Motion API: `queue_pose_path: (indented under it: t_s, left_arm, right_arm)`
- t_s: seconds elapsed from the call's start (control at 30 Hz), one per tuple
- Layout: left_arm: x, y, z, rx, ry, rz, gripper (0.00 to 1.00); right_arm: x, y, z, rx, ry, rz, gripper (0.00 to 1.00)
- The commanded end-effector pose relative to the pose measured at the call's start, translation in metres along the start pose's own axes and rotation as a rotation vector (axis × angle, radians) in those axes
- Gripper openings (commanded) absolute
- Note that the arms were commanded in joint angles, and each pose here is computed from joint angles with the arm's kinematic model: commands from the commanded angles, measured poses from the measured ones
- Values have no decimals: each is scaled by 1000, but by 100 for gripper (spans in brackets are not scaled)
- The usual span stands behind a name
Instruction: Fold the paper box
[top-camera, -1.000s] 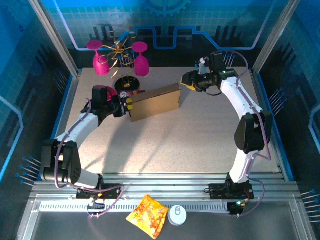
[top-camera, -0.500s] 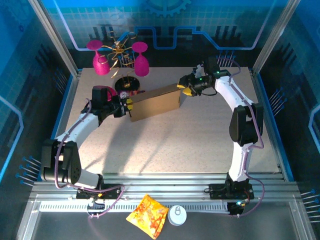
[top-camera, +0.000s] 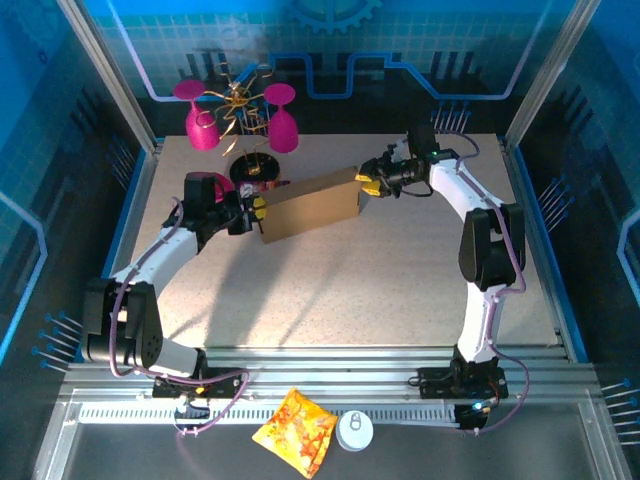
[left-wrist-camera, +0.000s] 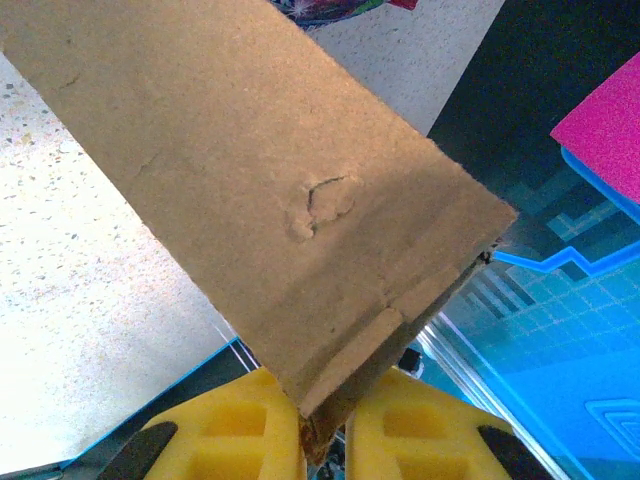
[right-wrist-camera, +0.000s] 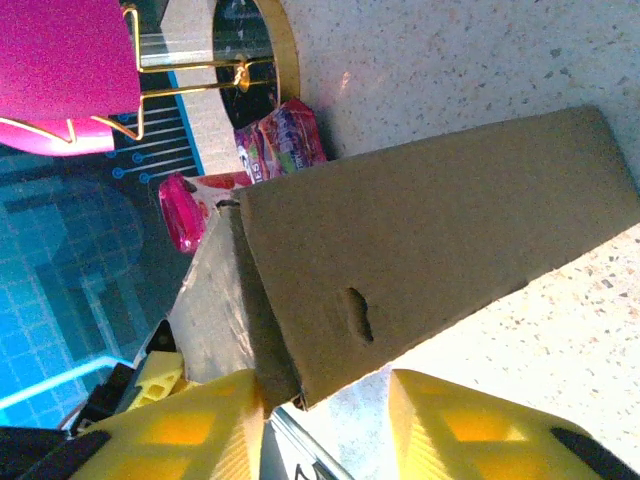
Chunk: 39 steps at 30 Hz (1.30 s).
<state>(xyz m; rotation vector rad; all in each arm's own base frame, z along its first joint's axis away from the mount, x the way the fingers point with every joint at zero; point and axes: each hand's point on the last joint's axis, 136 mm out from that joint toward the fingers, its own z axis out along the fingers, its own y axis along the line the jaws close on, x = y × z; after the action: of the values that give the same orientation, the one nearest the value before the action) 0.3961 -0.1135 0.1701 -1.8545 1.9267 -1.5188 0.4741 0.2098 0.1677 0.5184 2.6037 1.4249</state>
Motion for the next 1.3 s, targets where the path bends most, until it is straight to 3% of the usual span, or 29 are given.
queue_pose_path:
  t_s: [0.0,0.23,0.4,0.47,0.57,0.63,0.8,0.9,1.03,1.17,1.27]
  left_arm:
    - [-11,25,6,-68,-26,-57,13]
    - [-11,24,6,-65,-24,-58,12]
    - [-12,25,6,-67,-24,-59,12]
    - [-10,24,6,-63,-20,-56,12]
    - [-6,21,5,-59,-6,-40,12]
    - [0,19,2,-54,8,-9,12]
    - [25,28,-10,-56,48,116,14]
    - [39,49,-13,-35,84,158,24]
    - [51,94,-17,-57,128,178,47]
    - [41,146,-34,-124,92,136,59]
    - [31,164,-44,-110,64,80,62]
  right_arm:
    - [-7,-6,2,-24,-7,53,31]
    - [-7,-10,3,-41,-9,81,9]
    - [-8,-9,-2,-51,-20,86,7]
    - [-9,-2,-7,-71,-29,73,12]
    - [-12,16,-25,-108,-82,2,32]
    - [-13,29,-42,-138,-141,-67,39]
    - [-4,43,-82,-129,-277,-230,45]
    - [6,38,-96,-106,-331,-282,45]
    - [14,27,-107,-75,-393,-315,48]
    - [17,14,-117,-12,-455,-325,50]
    - [17,5,-125,58,-502,-323,59]
